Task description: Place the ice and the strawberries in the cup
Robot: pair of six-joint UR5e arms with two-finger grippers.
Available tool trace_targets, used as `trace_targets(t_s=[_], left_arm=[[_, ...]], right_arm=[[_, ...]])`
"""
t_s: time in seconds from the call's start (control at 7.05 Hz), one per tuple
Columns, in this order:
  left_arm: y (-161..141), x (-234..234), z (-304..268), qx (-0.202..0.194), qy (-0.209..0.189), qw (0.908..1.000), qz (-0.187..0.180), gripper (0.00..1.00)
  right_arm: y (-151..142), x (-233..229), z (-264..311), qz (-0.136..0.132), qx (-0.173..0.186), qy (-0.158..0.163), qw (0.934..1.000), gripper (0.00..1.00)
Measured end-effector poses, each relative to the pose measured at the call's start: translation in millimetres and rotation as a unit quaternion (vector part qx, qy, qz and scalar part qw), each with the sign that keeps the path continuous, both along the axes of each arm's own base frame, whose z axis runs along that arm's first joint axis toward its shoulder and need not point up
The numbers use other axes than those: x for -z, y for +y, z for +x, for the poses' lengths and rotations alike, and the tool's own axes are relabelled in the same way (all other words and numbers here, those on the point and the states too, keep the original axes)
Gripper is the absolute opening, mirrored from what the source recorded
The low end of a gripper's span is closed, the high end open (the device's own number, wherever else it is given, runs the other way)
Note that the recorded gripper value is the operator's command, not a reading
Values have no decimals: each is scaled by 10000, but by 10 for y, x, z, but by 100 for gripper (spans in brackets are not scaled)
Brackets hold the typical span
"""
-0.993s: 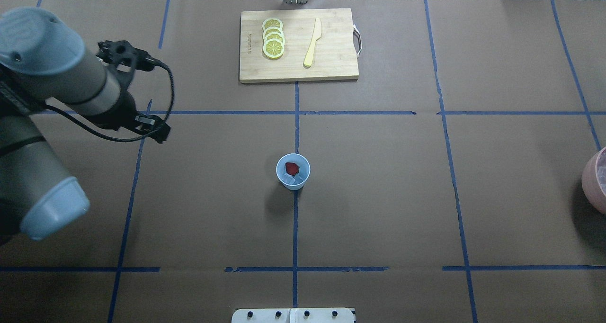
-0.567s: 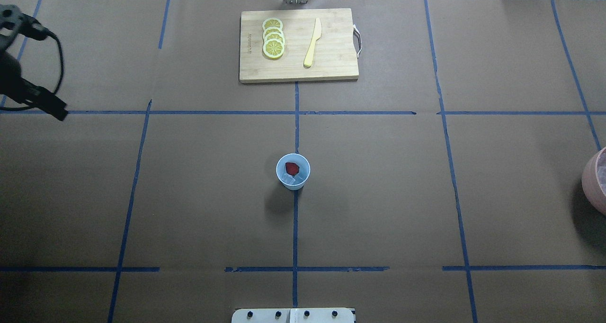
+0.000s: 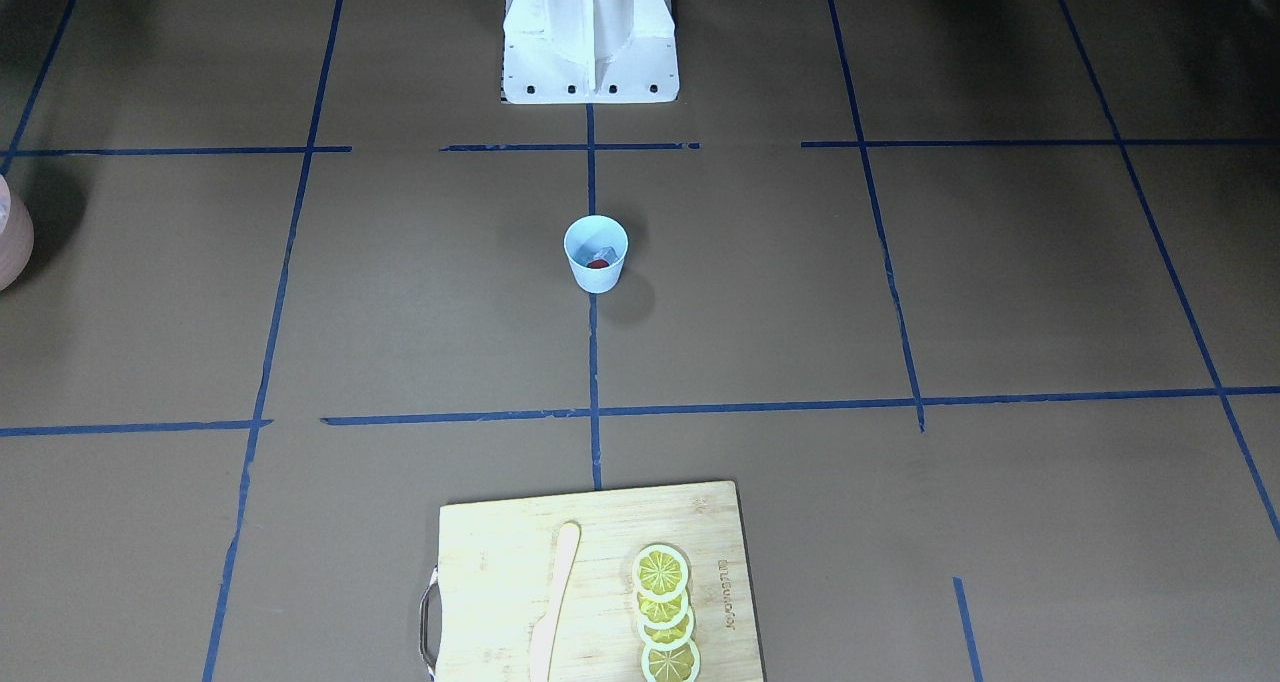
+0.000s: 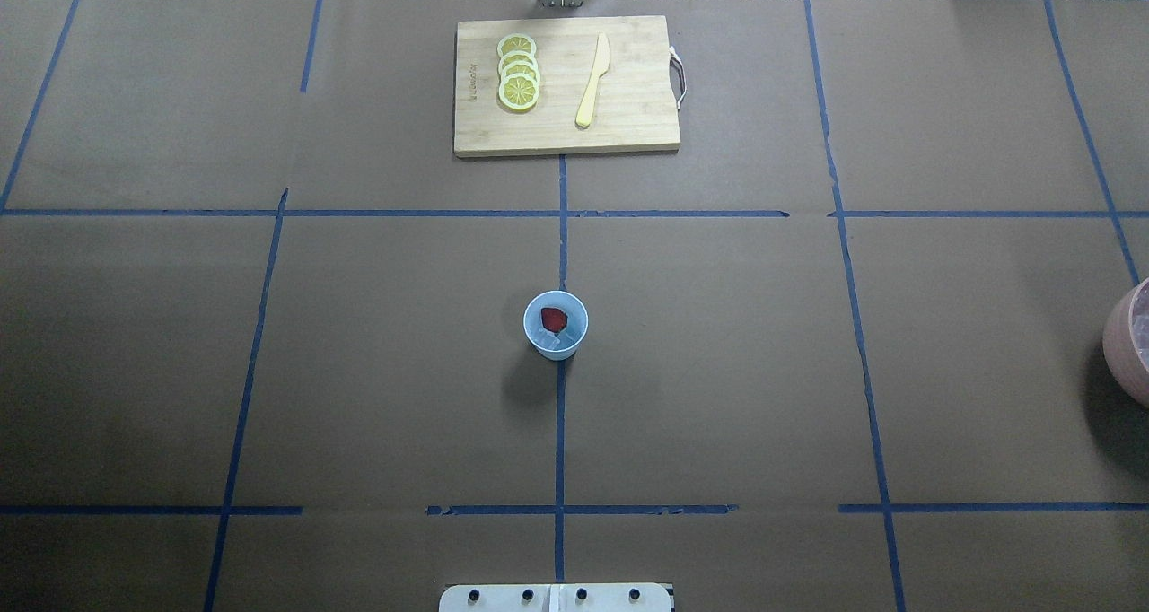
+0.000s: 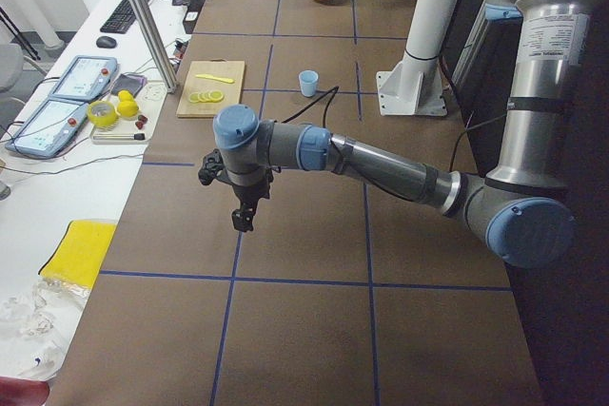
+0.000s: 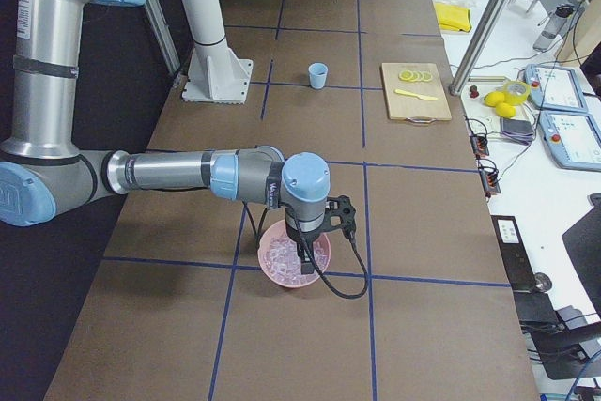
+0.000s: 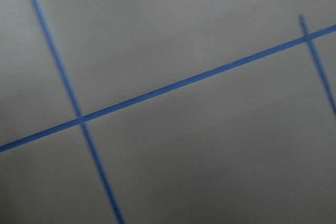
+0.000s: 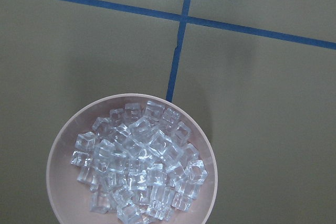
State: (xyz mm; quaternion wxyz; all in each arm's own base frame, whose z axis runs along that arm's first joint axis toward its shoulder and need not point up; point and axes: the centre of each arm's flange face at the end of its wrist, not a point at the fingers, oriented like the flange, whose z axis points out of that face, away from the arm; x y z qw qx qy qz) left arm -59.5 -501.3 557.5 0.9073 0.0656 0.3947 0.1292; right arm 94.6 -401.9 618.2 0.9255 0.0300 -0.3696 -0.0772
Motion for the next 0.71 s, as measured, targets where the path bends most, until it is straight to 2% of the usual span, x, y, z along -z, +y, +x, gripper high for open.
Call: trace_targets(t_s=[0.43,0.71], left_arm=[[294,-470,-356,279,54,9989,-369,100],[440,-631,-357,286,53,9990,-338,100]], right_arm=[[-1,9,-2,-2,-13,-9,10000,99],[-2,10,-2,-3,-16,-9,10000,99]])
